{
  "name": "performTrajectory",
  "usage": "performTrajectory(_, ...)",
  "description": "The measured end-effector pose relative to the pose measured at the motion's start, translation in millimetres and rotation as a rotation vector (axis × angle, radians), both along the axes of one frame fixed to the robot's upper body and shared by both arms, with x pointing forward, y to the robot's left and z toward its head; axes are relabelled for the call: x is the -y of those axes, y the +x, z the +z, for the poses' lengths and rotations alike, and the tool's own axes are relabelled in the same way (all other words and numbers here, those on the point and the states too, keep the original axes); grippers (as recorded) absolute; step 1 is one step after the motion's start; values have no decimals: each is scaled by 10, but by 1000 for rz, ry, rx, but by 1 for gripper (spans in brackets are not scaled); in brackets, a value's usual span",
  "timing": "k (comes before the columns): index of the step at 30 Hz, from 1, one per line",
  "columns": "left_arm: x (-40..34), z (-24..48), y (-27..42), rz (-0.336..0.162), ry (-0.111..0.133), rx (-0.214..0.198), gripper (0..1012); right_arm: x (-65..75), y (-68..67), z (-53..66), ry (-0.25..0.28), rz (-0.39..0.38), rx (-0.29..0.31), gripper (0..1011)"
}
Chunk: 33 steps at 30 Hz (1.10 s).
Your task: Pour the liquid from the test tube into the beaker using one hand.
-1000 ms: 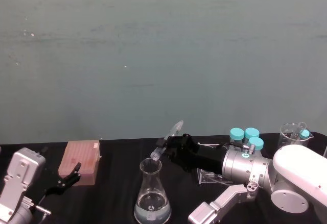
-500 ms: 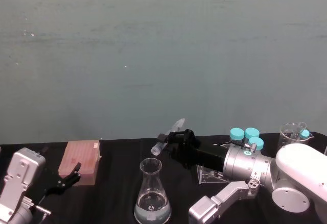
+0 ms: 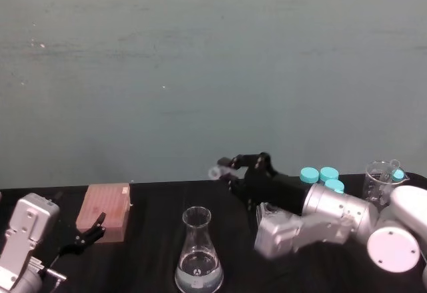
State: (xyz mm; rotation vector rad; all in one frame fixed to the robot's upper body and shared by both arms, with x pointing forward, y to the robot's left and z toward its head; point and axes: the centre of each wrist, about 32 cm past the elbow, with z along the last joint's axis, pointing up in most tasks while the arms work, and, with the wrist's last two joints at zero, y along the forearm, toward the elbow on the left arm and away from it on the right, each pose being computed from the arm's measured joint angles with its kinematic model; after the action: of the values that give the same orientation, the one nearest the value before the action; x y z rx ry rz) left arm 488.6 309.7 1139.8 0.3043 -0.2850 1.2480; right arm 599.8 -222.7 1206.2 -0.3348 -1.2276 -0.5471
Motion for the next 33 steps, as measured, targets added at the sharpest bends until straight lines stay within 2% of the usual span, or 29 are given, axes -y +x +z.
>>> performTrajectory(2, 0, 0, 0, 0, 0, 0, 1000, 31, 0, 17, 54, -8, -65, 198)
performTrajectory(3, 0, 0, 0, 0, 0, 0, 1000, 68, 7, 36, 115, -17, -127, 198)
performTrajectory(7, 0, 0, 0, 0, 0, 0, 1000, 134, 15, 47, 218, -32, -238, 198)
performTrajectory(8, 0, 0, 0, 0, 0, 0, 1000, 175, 19, 44, 262, -41, -289, 199)
performTrajectory(12, 0, 0, 0, 0, 0, 0, 1000, 279, 30, 35, 351, -67, -396, 198)
performTrajectory(13, 0, 0, 0, 0, 0, 0, 1000, 279, 30, 35, 351, -67, -396, 198)
performTrajectory(17, 0, 0, 0, 0, 0, 0, 1000, 361, 31, 11, 407, -92, -468, 198)
performTrajectory(22, 0, 0, 0, 0, 0, 0, 1000, 419, 29, -13, 445, -119, -518, 198)
performTrajectory(33, 0, 0, 0, 0, 0, 0, 1000, 490, 41, -99, 480, -159, -597, 198)
